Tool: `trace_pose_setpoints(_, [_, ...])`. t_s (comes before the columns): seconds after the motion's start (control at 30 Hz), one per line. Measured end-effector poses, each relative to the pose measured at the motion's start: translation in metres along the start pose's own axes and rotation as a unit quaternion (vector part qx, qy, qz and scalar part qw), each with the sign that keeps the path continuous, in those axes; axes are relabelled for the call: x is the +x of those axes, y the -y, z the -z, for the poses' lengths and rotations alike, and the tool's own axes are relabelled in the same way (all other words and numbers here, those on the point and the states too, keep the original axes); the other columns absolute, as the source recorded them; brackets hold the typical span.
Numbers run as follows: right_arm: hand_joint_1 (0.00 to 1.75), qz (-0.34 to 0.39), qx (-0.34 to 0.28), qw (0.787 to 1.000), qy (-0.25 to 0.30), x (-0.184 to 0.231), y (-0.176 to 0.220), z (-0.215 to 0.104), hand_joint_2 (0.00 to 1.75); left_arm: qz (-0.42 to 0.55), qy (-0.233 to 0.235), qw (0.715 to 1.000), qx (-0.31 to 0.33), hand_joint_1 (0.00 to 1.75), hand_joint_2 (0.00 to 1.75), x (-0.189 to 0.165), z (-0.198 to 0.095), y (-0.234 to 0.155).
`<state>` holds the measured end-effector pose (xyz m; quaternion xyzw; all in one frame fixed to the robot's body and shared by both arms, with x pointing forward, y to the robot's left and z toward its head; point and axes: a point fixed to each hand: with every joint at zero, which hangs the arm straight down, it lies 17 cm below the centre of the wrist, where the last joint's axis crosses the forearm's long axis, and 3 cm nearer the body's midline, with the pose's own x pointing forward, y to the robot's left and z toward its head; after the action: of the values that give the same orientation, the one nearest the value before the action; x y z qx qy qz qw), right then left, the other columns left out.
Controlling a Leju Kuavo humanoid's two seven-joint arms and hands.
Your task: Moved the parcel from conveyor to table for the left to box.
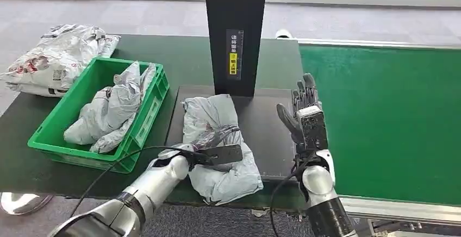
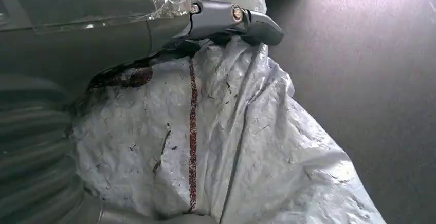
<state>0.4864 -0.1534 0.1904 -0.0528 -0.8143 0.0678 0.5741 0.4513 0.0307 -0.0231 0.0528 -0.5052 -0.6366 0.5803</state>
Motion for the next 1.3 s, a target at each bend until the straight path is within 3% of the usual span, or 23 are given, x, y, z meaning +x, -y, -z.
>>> trace_pose_setpoints(0.47, [0.0,0.003,-0.003,1.0,-0.014,-0.01,0.0,-0.002,1.75,0.028,-0.011,0.999,-0.019,0.1,1.75,-0.007,0.0,0.001])
trace_pose_setpoints(0.5, [0.0,0.003,-0.003,1.0,-0.014,-0.01,0.0,-0.002,1.75,0.028,-0.011,0.999,-0.02,1.75,1.75,-0.007,0.0,0.001])
trace_pose_setpoints(0.8, [0.0,-0.003,-0.001,1.0,-0.018,-0.013,-0.001,-0.005,1.75,0.052,-0.024,0.998,-0.019,1.75,1.75,-0.012,0.001,-0.008])
trace_pose_setpoints(0.97, [0.0,-0.002,-0.011,1.0,-0.027,-0.019,0.006,-0.017,1.75,0.046,0.004,0.997,0.056,1.75,1.75,0.001,0.004,-0.04])
trace_pose_setpoints(1.13, [0.0,0.0,-0.021,0.999,-0.025,-0.016,0.013,-0.035,1.75,0.071,-0.004,0.978,0.198,1.75,1.75,0.002,-0.005,-0.125])
trace_pose_setpoints(1.3, [0.0,-0.001,-0.028,0.999,-0.016,-0.011,0.019,-0.036,1.75,0.109,-0.011,0.966,0.233,1.75,1.75,0.01,-0.016,-0.181])
